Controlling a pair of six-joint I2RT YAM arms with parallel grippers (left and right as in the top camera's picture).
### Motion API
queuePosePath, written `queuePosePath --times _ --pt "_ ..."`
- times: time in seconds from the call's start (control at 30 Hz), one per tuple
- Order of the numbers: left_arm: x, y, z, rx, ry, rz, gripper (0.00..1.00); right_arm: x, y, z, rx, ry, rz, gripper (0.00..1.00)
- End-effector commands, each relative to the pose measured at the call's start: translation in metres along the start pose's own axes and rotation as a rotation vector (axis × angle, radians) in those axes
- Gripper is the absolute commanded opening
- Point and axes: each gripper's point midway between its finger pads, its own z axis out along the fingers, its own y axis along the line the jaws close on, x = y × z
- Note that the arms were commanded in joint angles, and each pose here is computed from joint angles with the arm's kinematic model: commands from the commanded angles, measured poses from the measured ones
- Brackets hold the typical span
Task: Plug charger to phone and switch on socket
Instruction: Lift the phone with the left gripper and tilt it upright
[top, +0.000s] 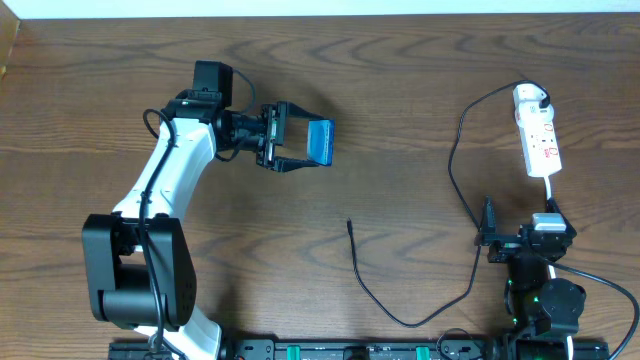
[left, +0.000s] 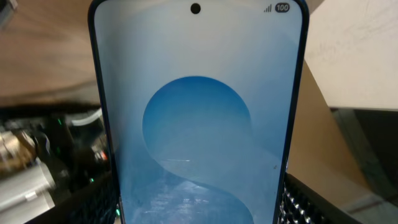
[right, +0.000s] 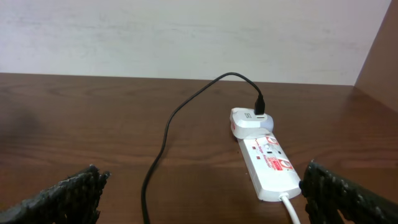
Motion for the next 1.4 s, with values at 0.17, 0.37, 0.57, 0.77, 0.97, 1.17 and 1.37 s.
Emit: queuePosePath --times 0.17,0.37,0.57,0.77,0.97,1.17,1.37 --pt "0.0330 -0.0096 -0.0079 0.029 0.110 -0.059 0.08 0.0004 0.0004 -0.0002 0.000 0.000 0.001 0.99" --pt "0.0330 -0.0095 -0.0079 0.028 0.110 -0.060 0.08 0.0004 0.0004 -0.0002 0.000 0.000 0.001 0.99" --pt "0.0329 -0.0096 -0.0079 0.028 0.110 -0.060 0.07 0.0004 0.0004 -0.0002 0.000 0.000 0.001 0.99" --pt "0.0329 -0.0096 -0.0079 0.029 0.110 -0.059 0.07 0.0004 0.0004 -0.0002 0.000 0.000 0.001 0.99" --pt "0.0329 -0.0096 -0.0079 0.029 0.110 -0.059 0.07 0.0004 0.0004 -0.0002 0.000 0.000 0.001 0.99" --pt "0.0329 -0.0096 -0.0079 0.029 0.110 -0.059 0.07 0.0006 0.0004 -0.0002 0.000 0.000 0.001 0.99" --pt "0.0328 -0.0096 -0.0079 0.029 0.109 -0.059 0.08 0.0006 0.0004 -0.0002 0.000 0.000 0.001 0.99"
